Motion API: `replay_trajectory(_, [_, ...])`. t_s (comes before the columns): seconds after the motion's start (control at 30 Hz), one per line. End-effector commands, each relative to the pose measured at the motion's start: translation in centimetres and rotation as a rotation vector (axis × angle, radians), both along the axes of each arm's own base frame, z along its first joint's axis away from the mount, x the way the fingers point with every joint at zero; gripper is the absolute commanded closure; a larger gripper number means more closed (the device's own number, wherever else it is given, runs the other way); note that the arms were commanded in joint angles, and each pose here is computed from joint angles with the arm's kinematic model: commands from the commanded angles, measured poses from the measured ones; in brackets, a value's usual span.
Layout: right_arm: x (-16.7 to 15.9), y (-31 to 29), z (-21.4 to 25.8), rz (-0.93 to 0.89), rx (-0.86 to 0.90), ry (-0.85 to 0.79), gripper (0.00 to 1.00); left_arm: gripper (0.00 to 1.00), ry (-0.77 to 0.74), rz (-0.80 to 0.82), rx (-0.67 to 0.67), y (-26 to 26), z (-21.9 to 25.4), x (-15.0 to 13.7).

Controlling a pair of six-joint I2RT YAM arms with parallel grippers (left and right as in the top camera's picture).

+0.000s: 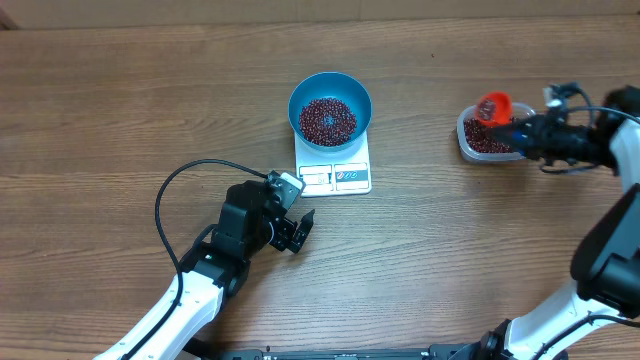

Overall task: Scoop item into bowl and weigh 150g on scale
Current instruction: 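Dip the scoop into the beans and fill it, then carry the filled scoop over the bowl and pour beans in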

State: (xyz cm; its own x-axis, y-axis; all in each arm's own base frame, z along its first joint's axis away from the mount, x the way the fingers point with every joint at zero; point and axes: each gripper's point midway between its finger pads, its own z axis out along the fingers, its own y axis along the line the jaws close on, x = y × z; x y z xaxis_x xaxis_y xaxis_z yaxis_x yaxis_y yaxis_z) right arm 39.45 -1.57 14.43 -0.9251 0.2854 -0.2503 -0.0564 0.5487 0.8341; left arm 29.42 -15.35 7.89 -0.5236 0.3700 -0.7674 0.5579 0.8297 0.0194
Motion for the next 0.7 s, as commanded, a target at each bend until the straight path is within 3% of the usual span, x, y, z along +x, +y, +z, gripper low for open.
replay_trajectory(0.0, [0.9, 4.1, 3.3, 0.109, 0.003, -0.106, 0.96, 0.00, 0.012, 0.006, -0.009, -0.1, -0.2, -0.1])
replay_trajectory(0.27, [2.1, 14.0, 4.0, 0.281, -0.012, -0.144, 0.96, 0.00, 0.012, 0.006, -0.009, -0.1, -0.2, -0.1])
replay_trajectory(0.67, [3.5, 23.1, 1.4, 0.324, -0.308, -0.225, 0.96, 0.00, 0.012, 0.006, -0.009, -0.1, -0.2, -0.1])
